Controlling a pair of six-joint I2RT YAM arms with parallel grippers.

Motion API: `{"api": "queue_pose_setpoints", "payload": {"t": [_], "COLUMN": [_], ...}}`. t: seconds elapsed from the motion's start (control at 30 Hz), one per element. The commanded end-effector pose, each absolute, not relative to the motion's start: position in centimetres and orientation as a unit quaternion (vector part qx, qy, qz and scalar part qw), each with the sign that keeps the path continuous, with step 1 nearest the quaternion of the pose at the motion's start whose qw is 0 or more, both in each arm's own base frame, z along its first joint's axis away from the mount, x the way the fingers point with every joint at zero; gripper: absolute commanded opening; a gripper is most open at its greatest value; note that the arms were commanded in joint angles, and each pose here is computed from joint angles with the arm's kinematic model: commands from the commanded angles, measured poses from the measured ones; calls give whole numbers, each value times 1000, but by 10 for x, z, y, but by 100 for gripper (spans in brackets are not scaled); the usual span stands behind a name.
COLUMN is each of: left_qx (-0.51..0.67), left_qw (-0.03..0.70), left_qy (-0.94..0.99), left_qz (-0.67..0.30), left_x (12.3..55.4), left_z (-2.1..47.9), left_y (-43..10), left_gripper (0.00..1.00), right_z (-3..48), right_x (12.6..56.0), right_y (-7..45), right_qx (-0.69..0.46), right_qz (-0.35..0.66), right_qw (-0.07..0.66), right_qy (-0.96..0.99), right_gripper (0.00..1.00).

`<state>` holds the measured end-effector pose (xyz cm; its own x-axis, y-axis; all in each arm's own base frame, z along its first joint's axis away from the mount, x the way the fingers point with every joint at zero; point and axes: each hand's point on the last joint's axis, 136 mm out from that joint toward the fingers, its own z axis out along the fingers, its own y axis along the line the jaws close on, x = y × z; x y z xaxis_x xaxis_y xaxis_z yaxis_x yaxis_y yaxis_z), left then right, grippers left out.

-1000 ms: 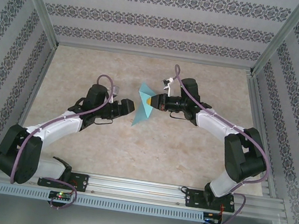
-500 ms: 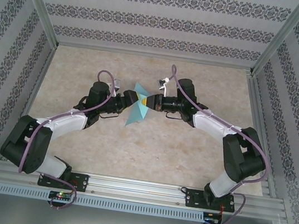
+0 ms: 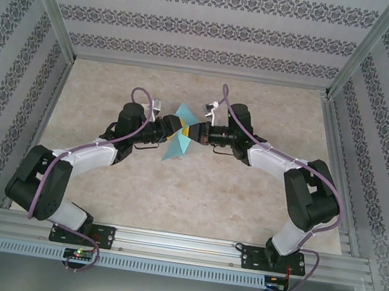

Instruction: Fold a paper plane with a square sheet of paper (pick it up from the middle)

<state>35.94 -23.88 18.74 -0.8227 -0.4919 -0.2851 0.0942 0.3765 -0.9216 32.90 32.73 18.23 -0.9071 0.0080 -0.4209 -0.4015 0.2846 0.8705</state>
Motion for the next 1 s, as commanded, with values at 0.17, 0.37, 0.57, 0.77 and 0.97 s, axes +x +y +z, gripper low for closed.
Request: {"api": "queue_pose_setpoints", "payload": {"t": [0.17, 0.37, 0.57, 0.77, 0.97], "left_qx": [-96, -91, -87, -85, -86], "left_qw": [275, 267, 267, 265, 263], "left_qy": [780, 786, 788, 792, 798], "left_qz": [-553, -550, -548, -544, -536], "left_x": [358, 357, 357, 356, 356], "left_z": [200, 196, 194, 191, 187], "left_y": [-248, -249, -250, -249, -248], "left_gripper": [40, 36, 27, 23, 15], "right_z": [175, 173, 173, 171, 171], "right_x": [334, 336, 336, 337, 337], "right_y": [321, 319, 319, 316, 313], "right_qx": [-107, -100, -98, -91, -89], "right_qz": [588, 586, 588, 586, 584], "right_qw": [173, 172, 170, 170, 173], "right_qy": [783, 785, 785, 787, 788], "right_gripper": [1, 4, 6, 9, 14]}}
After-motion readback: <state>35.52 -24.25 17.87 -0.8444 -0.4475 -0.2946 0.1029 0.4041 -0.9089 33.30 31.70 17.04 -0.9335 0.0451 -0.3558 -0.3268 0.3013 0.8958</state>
